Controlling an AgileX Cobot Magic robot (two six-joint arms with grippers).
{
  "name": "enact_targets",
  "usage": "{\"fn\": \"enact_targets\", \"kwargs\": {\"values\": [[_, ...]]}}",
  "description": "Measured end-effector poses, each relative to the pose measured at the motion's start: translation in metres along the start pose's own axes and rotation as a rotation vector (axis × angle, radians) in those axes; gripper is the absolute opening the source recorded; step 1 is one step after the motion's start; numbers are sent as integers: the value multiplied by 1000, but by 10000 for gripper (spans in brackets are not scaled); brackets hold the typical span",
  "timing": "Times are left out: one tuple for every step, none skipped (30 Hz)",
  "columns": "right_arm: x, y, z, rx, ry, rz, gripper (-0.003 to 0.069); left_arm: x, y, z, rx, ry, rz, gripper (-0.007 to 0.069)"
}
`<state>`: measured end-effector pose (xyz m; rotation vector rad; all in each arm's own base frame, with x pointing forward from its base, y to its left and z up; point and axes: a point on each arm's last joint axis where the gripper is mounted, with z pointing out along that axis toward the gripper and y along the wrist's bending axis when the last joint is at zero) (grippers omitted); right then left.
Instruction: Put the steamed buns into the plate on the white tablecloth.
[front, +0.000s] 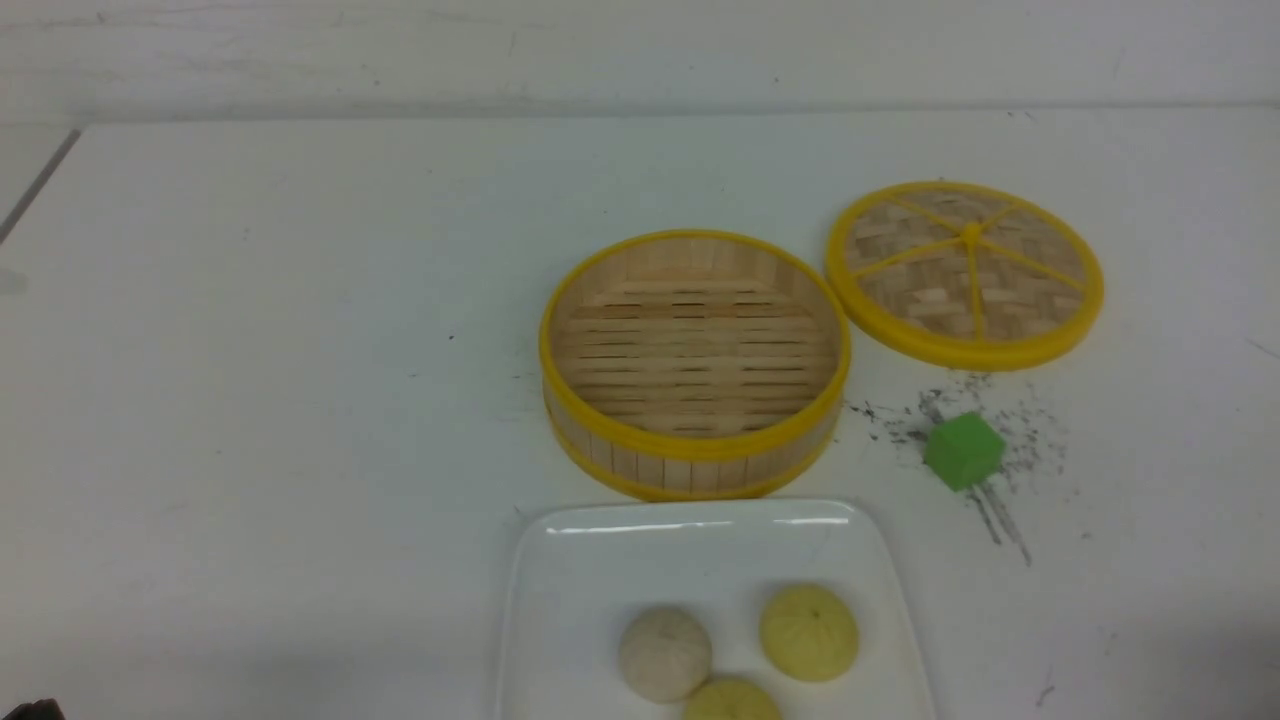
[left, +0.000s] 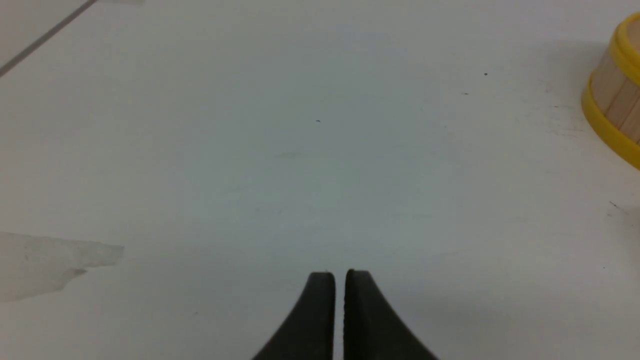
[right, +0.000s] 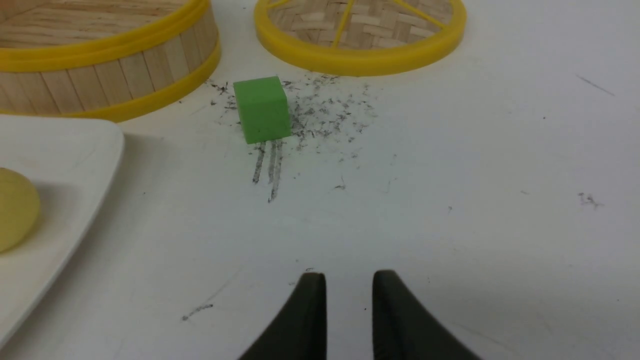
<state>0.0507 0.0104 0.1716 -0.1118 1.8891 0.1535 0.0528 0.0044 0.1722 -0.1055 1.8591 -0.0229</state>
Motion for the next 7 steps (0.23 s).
{"fn": "enact_targets", "kwargs": {"values": [[0, 0, 0, 0, 0, 0, 167, 0, 0, 0, 0, 0, 0, 55], [0, 0, 0, 0, 0, 0, 169, 0, 0, 0, 0, 0, 0, 55], [0, 0, 0, 0, 0, 0, 170, 0, 0, 0, 0, 0, 0, 55], [0, 0, 0, 0, 0, 0, 171, 0, 0, 0, 0, 0, 0, 55], [0, 0, 0, 0, 0, 0, 172, 0, 0, 0, 0, 0, 0, 56], [0, 0, 0, 0, 0, 0, 173, 0, 0, 0, 0, 0, 0, 58], [0, 0, 0, 0, 0, 0, 173, 0, 0, 0, 0, 1, 0, 58]]}}
